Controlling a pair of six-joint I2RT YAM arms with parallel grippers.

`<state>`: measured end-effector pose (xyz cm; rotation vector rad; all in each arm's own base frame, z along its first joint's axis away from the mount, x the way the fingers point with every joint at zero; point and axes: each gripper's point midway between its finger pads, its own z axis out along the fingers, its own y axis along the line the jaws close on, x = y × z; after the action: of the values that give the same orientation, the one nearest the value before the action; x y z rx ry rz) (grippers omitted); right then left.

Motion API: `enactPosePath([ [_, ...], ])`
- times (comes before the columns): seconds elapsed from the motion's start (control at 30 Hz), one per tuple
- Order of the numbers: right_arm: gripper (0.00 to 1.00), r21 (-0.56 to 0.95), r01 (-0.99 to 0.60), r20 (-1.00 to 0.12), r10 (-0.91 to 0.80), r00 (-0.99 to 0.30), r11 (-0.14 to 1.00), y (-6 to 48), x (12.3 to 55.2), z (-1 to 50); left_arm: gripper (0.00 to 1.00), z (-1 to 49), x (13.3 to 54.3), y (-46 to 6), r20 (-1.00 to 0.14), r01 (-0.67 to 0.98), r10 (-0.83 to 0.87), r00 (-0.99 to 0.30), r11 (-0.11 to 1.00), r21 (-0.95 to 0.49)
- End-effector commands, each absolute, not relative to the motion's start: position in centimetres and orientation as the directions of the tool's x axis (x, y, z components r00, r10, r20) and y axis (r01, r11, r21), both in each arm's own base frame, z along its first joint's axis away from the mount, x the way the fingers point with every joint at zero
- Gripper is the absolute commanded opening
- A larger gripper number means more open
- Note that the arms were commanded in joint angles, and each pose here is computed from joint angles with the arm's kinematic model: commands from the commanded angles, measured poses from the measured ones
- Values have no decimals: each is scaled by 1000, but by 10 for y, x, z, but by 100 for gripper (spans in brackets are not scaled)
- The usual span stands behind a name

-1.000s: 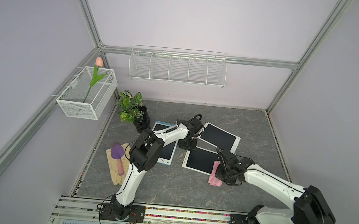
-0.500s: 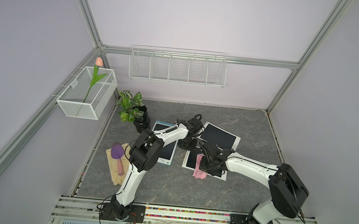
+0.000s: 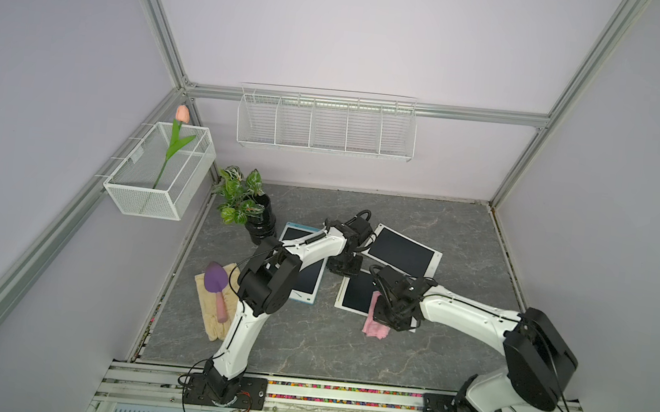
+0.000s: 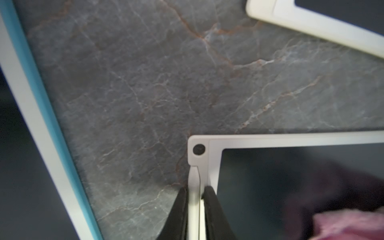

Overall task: Wipe the drawing tablet
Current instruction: Wipe the dirt from the drawing tablet.

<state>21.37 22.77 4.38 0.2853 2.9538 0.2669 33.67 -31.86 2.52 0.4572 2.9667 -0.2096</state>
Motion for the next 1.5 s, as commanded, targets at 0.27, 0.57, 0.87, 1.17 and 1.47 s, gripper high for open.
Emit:
enactPosePath([
  [0.27,7,193,297,-176,331,-927,935,145,229,65,19,-15,307,-303,-9,307,307,-952,949,-68],
  [0.57,6,213,323,-198,365,-910,922,159,290,69,18,-16,307,-301,-8,305,305,-952,951,-57],
  [0.87,7,183,382,-125,407,-905,906,140,312,50,18,-18,306,-298,-6,295,295,-955,954,-49],
  [1.17,7,133,419,-117,434,-894,898,84,279,49,18,-18,306,-298,-6,296,296,-955,954,-51],
  [1.47,7,172,319,-115,341,-933,932,153,296,47,18,-19,306,-297,-4,297,297,-955,954,-46],
])
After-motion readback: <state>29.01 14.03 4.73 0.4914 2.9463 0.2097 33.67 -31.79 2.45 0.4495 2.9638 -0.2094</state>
